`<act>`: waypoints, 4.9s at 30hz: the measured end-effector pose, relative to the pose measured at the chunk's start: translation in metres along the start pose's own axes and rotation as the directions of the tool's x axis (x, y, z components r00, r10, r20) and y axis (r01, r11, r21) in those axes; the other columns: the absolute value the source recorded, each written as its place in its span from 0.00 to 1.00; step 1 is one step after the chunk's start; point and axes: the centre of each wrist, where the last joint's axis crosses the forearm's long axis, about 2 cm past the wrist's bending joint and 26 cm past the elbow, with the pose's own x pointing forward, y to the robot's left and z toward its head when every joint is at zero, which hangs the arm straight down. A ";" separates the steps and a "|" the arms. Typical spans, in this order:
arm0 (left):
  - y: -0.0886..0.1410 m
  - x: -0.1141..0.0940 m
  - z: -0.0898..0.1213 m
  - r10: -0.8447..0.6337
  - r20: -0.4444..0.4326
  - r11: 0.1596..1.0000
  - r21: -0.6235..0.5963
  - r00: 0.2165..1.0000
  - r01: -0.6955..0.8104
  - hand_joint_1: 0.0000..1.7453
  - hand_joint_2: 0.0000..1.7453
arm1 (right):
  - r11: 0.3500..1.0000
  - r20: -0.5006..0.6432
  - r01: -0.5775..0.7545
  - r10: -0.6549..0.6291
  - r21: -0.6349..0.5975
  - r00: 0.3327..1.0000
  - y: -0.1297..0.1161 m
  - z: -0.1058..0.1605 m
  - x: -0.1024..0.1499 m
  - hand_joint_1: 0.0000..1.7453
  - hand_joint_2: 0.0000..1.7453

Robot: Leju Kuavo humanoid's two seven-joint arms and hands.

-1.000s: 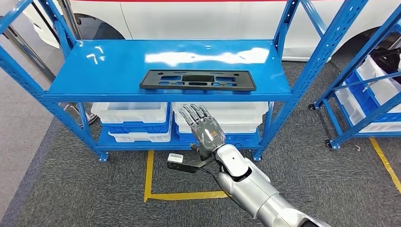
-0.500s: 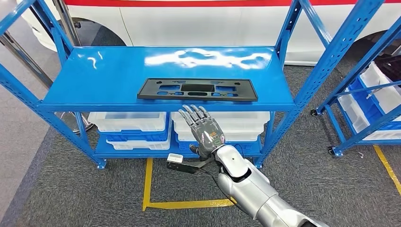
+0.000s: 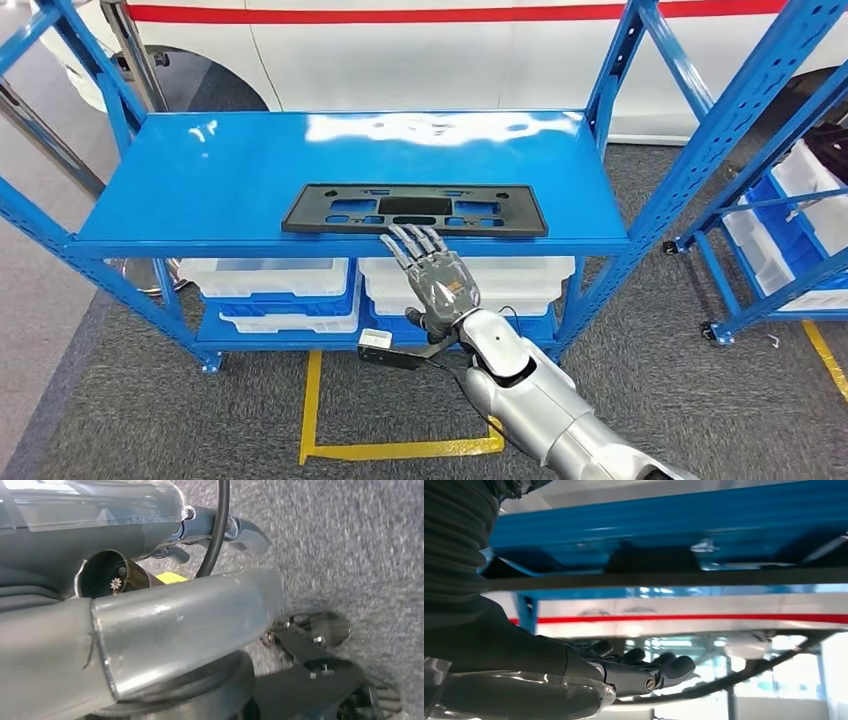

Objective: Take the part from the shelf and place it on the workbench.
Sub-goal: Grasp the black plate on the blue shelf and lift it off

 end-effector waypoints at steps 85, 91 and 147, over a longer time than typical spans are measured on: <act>-0.001 0.000 0.000 0.029 0.048 0.999 -0.023 0.998 -0.028 0.00 0.00 | 0.902 0.153 -0.065 -0.001 0.427 0.988 0.001 -0.025 -0.005 1.00 1.00; -0.001 0.000 0.000 0.029 0.049 0.999 -0.023 0.998 -0.028 0.00 0.00 | 0.901 0.158 -0.069 0.001 0.428 0.987 0.002 -0.024 -0.004 1.00 1.00; -0.002 -0.001 0.000 0.035 0.055 0.999 -0.036 0.998 -0.033 0.00 0.00 | 0.939 0.144 -0.069 0.021 0.336 0.989 -0.005 -0.022 -0.005 0.00 1.00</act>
